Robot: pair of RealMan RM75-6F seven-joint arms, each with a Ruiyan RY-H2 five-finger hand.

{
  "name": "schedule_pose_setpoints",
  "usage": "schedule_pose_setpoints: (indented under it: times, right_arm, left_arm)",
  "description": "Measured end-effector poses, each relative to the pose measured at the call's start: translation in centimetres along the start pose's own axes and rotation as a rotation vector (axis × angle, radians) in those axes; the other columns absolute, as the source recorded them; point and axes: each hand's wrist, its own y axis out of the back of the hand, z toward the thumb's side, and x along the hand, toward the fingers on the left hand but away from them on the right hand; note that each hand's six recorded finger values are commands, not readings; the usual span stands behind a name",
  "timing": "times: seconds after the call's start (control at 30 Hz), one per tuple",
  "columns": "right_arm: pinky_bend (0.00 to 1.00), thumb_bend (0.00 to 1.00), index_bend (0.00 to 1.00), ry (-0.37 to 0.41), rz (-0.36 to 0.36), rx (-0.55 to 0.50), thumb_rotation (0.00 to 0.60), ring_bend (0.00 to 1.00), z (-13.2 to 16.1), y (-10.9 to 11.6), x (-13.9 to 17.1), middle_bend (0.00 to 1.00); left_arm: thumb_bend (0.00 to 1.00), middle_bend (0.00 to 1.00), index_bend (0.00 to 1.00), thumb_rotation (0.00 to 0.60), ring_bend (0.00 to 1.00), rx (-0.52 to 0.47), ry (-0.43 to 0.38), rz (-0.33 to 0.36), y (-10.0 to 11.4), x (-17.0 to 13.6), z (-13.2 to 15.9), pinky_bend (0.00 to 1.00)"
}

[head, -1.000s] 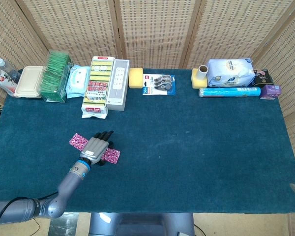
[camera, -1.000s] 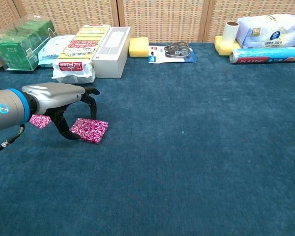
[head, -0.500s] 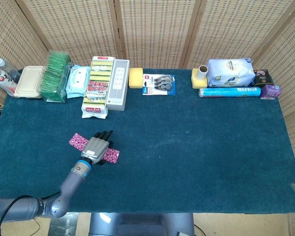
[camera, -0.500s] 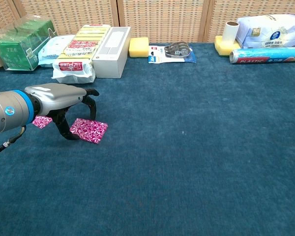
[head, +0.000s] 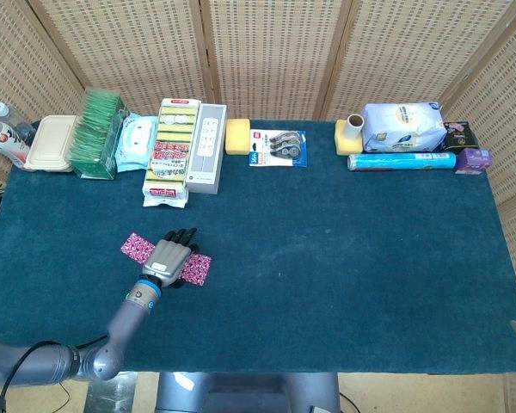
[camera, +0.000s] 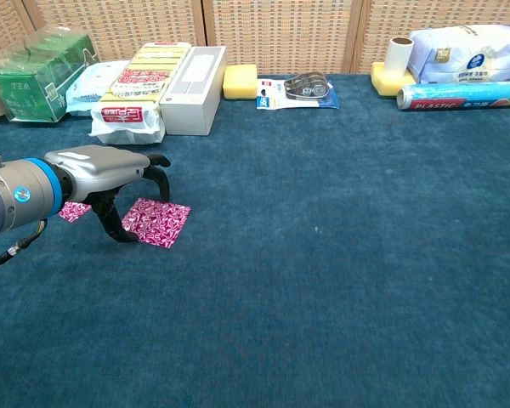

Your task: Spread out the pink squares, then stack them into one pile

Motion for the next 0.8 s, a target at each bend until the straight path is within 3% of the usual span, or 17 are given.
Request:
schedule_pose_setpoints:
  times: [0.8]
  right_arm:
    - [0.00,0.02,0.21,0.000,-0.001,-0.003,0.600,0.00,0.0,0.1,0.0,0.05]
  left_arm:
    - [0.20,0.00,0.21,0.600,0.00,-0.034,0.021,-0.043,1.0,-1.5,-0.1,0.09]
